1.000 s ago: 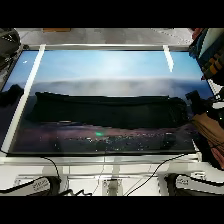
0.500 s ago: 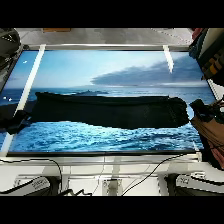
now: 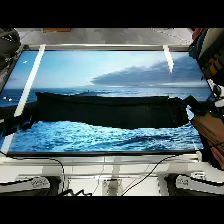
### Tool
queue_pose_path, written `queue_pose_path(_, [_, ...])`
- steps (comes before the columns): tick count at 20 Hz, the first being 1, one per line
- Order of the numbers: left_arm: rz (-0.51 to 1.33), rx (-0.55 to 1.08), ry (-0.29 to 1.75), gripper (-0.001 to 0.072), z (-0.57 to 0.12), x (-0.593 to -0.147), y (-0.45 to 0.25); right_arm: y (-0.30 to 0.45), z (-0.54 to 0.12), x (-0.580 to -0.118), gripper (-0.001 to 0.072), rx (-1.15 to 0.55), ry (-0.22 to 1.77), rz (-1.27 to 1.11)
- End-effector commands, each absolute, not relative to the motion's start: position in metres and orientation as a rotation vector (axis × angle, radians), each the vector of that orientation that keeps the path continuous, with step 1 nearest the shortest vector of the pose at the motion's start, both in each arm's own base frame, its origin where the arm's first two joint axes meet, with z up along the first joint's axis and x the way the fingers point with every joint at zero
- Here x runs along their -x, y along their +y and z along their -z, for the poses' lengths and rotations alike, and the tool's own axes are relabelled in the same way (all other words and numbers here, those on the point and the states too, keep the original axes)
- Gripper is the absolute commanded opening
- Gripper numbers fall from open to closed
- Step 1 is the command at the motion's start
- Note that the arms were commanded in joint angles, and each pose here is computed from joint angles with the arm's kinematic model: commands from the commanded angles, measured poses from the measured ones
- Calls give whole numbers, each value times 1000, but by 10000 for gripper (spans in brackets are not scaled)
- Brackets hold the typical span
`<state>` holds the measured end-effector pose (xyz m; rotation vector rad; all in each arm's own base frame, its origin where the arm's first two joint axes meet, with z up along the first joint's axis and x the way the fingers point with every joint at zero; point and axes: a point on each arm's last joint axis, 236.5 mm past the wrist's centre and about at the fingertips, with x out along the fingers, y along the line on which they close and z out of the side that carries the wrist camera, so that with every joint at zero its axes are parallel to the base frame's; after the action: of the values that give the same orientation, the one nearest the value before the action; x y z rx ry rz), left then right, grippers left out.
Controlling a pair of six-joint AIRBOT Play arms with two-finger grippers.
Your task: Fold the clothes and pants, and hang the long-sleeved shirts on hangers.
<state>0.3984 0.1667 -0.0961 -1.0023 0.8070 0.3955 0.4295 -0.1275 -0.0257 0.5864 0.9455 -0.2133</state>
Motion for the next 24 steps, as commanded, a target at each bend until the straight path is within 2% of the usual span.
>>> queue_pose_path(1, [-459, 911, 716, 662, 94, -413, 190, -64, -16, -471, 680, -454, 892, 42])
queue_pose_path(2, [-453, 903, 709, 506, 90, -416, 190, -42, -31, -484, 676, -418, 855, -3])
queue_pose_path(3, [-445, 900, 700, 317, 85, -420, 191, -17, -48, -499, 578, -378, 800, -47])
queue_pose_path(4, [-419, 895, 689, 131, 74, -427, 189, 8, -64, -514, 358, -340, 734, -85])
queue_pose_path(5, [-382, 888, 677, 27, 60, -436, 185, 30, -79, -525, 174, -312, 667, -116])
queue_pose_path(6, [-330, 848, 655, 30, 39, -446, 183, 53, -92, -534, 42, -291, 607, -146])
queue_pose_path(7, [-261, 787, 631, 29, 13, -458, 178, 79, -101, -540, 31, -276, 568, -185])
queue_pose_path(11, [-5, 591, 508, 29, -110, -489, 135, 185, -94, -547, 30, -283, 603, -350])
queue_pose_path(15, [178, 473, 411, 29, -199, -488, 66, 296, -62, -542, 30, -363, 721, -496])
queue_pose_path(19, [309, 397, 340, 29, -251, -469, -1, 413, -10, -490, 30, -398, 947, -704])
queue_pose_path(24, [411, 367, 329, 29, -266, -458, -50, 535, 25, -418, 30, -550, 1111, -899])
